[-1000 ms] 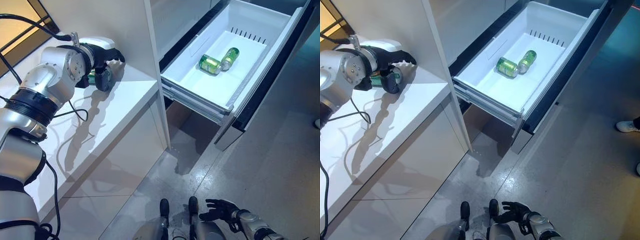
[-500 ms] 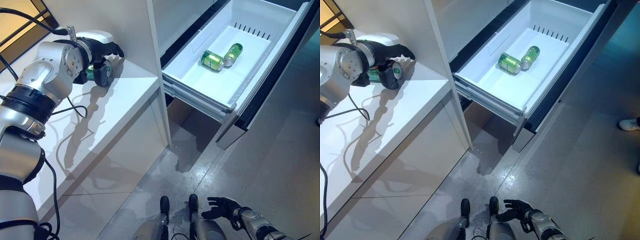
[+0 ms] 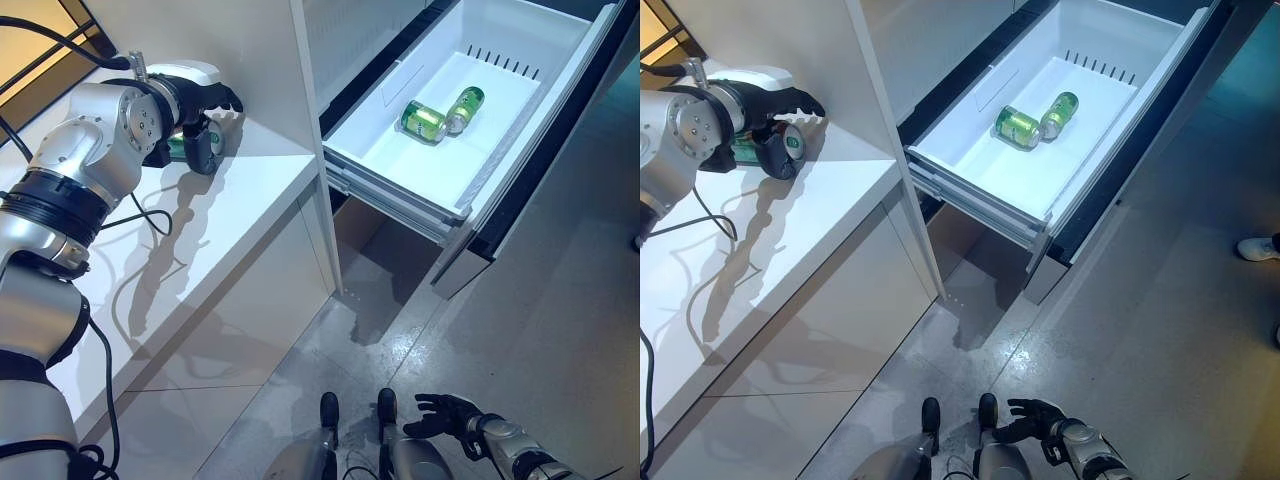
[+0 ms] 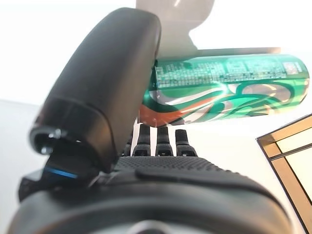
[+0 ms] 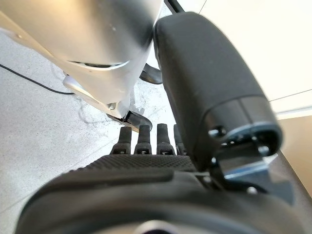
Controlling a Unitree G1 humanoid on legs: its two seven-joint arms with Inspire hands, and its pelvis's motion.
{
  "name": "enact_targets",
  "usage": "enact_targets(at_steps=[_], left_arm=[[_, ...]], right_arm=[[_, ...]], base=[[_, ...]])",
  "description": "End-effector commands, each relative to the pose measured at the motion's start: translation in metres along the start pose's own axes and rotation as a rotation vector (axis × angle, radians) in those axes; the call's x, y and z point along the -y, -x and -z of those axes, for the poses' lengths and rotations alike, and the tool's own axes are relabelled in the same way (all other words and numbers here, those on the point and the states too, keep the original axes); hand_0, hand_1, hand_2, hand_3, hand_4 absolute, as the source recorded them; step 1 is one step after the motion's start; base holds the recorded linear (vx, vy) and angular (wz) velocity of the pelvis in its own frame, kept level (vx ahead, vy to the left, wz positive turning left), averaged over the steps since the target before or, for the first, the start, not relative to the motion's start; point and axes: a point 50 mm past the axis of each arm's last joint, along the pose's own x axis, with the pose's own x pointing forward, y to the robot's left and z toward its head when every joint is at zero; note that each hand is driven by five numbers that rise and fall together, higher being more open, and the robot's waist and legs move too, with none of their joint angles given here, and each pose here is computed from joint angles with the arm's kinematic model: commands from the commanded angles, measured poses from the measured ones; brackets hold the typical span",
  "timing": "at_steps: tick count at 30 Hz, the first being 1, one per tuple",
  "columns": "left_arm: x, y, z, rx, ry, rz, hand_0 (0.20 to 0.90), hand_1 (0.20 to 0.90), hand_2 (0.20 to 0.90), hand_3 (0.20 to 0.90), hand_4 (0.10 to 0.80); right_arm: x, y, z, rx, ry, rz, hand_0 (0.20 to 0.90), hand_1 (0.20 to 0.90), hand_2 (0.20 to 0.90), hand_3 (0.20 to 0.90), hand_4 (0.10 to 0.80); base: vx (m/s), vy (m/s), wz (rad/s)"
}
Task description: Put drinks into fridge and close the fridge
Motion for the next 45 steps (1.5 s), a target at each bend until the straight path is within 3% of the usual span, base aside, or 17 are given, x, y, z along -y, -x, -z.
enact_targets(at_steps=[1,34,36,37,38,39,40,41,45], left_arm=[[-0.004,0.014,0.071,-0.314,0.119,-0.034,0.9,0.9,0.9,0.9,0.8],[0.021,0.015,0.086,-0.397,0.149,0.171,0.9,0.9,0.9,0.9,0.8],[0.025,0.016,0.088,-0.406,0.165,0.204,0.738,0.738,0.738,0.711,0.611],[0.025,0.016,0.088,-0.408,0.163,0.208,0.738,0.738,0.738,0.711,0.611],[0.028,0.015,0.088,-0.414,0.158,0.222,0.467,0.467,0.467,0.395,0.295],[0.029,0.015,0.088,-0.416,0.158,0.227,0.434,0.434,0.434,0.356,0.256],[0.03,0.015,0.088,-0.419,0.155,0.232,0.354,0.354,0.354,0.263,0.163],[0.03,0.014,0.087,-0.42,0.148,0.234,0.3,0.3,0.3,0.2,0.1],[0.031,0.013,0.087,-0.419,0.143,0.231,0.3,0.3,0.3,0.2,0.1]], right_arm=[[0.01,0.007,0.02,-0.07,0.027,0.007,0.9,0.9,0.9,0.9,0.8],[0.011,0.007,0.016,-0.068,0.025,0.013,0.9,0.9,0.9,0.9,0.8],[0.011,0.007,0.016,-0.069,0.023,0.014,0.9,0.9,0.9,0.9,0.8],[0.012,0.007,0.016,-0.069,0.023,0.014,0.9,0.9,0.9,0.9,0.8],[0.012,0.007,0.015,-0.068,0.022,0.014,0.9,0.9,0.9,0.9,0.8],[0.011,0.006,0.015,-0.068,0.022,0.014,0.9,0.9,0.9,0.9,0.8],[0.012,0.006,0.015,-0.067,0.022,0.014,0.9,0.9,0.9,0.9,0.8],[0.012,0.006,0.014,-0.066,0.022,0.014,0.9,0.9,0.9,0.9,0.8],[0.013,0.006,0.014,-0.067,0.023,0.013,0.9,0.9,0.9,0.9,0.8]], base=[[0.0,0.0,0.0],[0.0,0.0,0.0],[0.0,0.0,0.0],[0.0,0.0,0.0],[0.0,0.0,0.0],[0.0,0.0,0.0],[0.0,0.0,0.0],[0.0,0.0,0.0],[0.0,0.0,0.0]])
